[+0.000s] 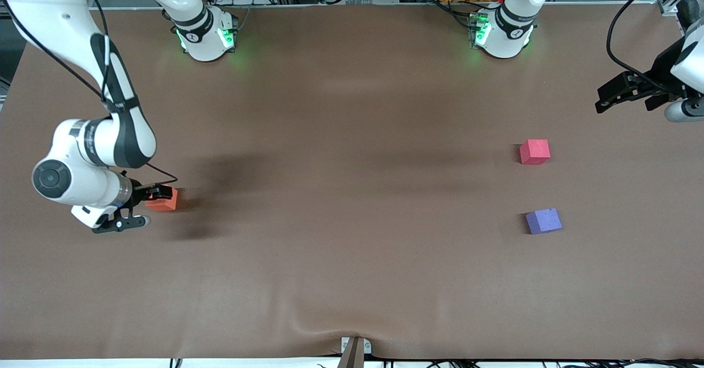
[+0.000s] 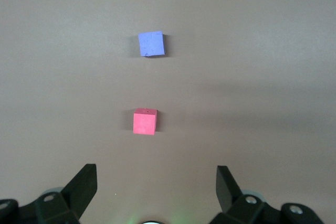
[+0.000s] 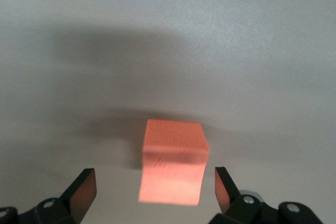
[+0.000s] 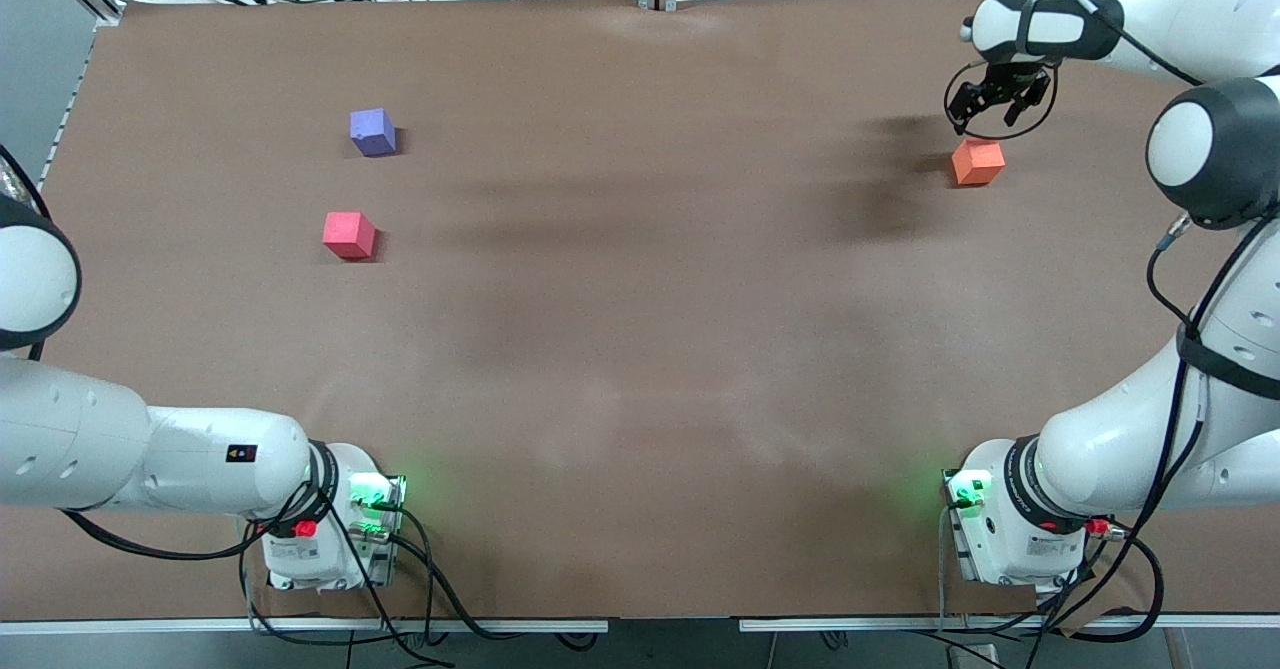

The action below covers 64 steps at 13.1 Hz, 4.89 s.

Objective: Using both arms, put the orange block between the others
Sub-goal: 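Close the right gripper on the orange cube and lift it, then carry the orange cube with the right gripper toward the table middle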

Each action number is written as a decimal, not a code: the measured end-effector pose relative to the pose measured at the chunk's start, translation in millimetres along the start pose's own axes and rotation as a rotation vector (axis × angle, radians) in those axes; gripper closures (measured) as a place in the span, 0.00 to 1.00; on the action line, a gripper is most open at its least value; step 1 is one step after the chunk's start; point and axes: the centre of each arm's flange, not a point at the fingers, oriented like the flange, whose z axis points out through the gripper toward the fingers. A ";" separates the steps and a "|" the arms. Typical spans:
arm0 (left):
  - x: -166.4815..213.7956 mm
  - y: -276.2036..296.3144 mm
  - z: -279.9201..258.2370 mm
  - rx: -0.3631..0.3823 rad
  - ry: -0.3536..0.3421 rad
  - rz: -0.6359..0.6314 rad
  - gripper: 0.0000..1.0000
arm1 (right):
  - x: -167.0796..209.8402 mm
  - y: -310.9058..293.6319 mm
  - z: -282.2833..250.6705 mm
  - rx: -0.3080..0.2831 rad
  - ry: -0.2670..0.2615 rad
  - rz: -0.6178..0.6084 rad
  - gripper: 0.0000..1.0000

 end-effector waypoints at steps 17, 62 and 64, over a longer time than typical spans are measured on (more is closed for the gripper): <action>0.0 0.0 0.0 0.000 0.000 0.000 0.00 | -8.0 17.6 46.2 0.077 -0.069 0.035 0.00; 5.5 -0.4 5.6 0.000 -0.010 -0.002 0.00 | -30.1 -560.3 8.7 0.210 -0.033 0.199 0.48; 5.5 -0.5 5.6 0.000 -0.010 -0.002 0.00 | -29.2 -563.6 12.1 0.187 -0.019 0.196 0.48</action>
